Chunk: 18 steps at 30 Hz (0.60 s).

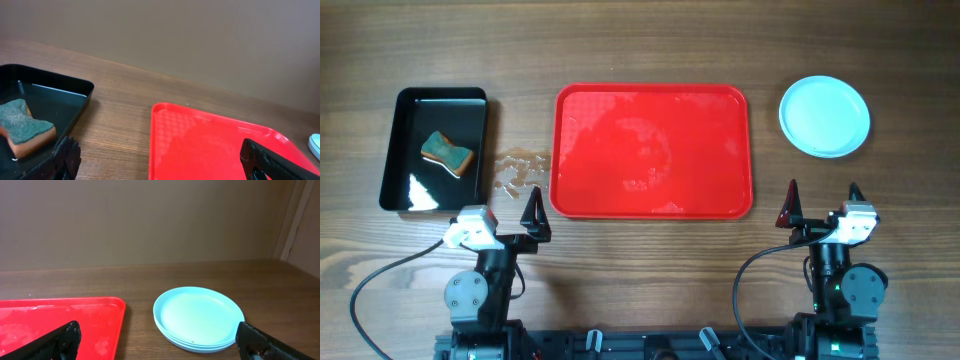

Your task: Clean dirty plates on tray and stack at the side

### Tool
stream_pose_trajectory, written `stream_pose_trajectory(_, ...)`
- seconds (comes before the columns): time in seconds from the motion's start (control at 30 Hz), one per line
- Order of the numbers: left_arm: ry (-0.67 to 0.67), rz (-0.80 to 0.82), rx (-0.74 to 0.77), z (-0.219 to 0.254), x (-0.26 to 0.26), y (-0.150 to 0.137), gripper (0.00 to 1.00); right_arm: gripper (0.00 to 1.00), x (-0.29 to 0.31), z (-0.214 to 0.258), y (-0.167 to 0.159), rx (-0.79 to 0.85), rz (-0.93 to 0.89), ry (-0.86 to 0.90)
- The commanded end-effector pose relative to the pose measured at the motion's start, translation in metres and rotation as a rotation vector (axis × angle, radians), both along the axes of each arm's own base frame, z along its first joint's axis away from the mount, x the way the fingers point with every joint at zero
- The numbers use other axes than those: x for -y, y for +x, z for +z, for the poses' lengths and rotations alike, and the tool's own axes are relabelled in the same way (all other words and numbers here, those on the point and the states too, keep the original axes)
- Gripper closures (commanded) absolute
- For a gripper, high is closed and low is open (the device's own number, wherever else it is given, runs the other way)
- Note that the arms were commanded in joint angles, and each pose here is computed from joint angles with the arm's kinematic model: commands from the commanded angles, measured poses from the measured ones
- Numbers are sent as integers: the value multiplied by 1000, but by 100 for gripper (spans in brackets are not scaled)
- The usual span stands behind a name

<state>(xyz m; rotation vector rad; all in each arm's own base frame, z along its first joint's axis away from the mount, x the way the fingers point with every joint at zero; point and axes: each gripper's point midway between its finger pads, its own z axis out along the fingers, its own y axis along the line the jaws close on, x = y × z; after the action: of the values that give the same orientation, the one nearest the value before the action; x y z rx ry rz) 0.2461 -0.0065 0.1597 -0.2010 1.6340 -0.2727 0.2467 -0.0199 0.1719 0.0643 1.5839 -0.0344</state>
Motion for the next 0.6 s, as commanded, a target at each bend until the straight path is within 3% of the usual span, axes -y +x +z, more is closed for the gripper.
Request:
stream_pose_trajectory(0.0,77,11,1,-2,-3,0,0,0,1,3,-1,16,-5,8)
stream_pose_trajectory(0.57,146,13,1,-3,-4,0,0,0,1,3,-1,16,-5,7)
